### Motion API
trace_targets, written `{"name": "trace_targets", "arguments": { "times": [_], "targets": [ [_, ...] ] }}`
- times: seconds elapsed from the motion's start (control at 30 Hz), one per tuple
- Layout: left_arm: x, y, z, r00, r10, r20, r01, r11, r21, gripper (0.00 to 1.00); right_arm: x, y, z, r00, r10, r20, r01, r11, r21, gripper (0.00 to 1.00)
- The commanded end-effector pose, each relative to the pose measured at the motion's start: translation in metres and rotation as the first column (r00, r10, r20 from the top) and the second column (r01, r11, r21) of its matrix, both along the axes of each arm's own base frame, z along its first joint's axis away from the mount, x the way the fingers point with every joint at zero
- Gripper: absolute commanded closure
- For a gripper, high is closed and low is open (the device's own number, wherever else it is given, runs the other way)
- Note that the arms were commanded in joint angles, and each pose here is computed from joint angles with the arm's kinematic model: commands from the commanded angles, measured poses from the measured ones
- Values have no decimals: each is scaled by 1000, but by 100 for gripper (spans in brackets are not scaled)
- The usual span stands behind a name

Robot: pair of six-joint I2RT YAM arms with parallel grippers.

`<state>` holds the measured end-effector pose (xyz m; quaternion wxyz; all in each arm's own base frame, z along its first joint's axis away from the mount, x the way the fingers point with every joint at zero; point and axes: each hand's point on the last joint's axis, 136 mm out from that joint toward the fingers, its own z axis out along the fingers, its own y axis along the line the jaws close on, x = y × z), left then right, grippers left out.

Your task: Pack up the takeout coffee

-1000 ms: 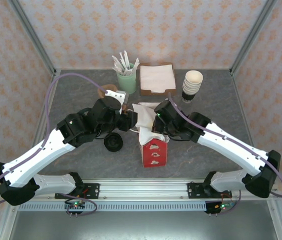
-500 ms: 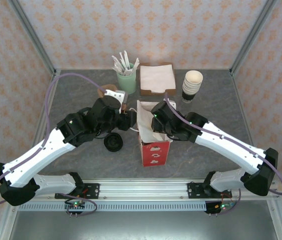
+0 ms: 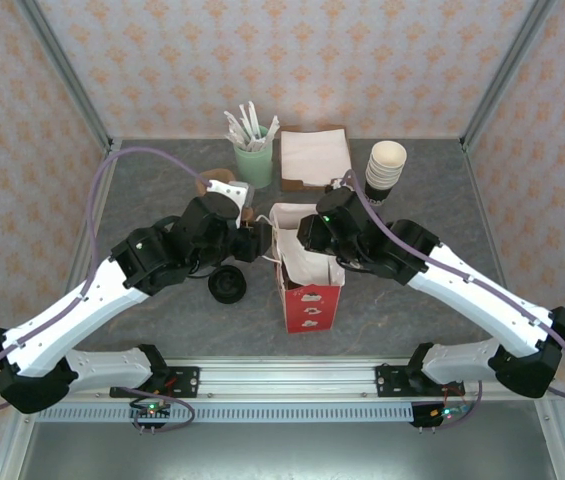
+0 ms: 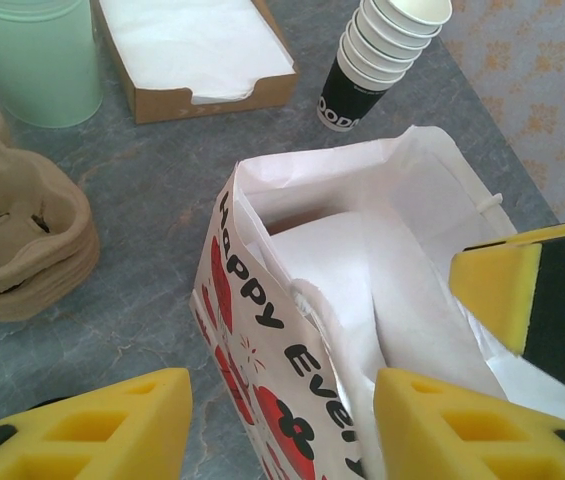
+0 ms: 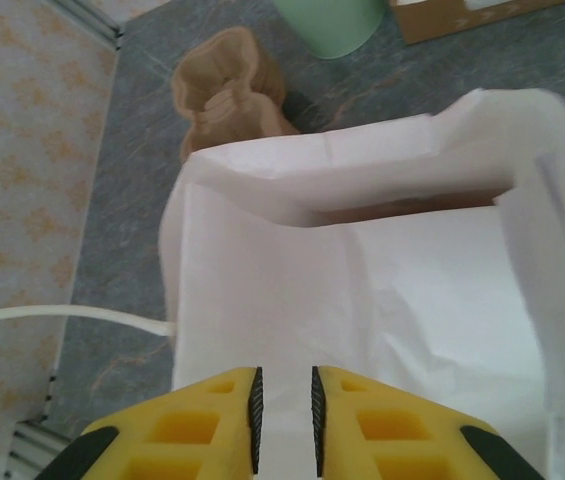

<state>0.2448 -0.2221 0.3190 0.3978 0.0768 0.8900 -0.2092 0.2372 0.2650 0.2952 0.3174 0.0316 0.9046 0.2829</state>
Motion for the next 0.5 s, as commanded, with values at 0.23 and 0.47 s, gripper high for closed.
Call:
{"name": "trace_targets", "arguments": {
  "times": [0.23, 0.47],
  "targets": [
    [-1, 15, 3, 999, 32, 18, -32, 999, 6, 48, -6, 35, -53, 989, 73, -128, -67, 996, 54, 81],
    [-1, 15, 0, 999, 34, 14, -34, 999, 11, 48, -3, 35, -102, 978, 51, -202, -64, 996, -57, 81]
  ]
}}
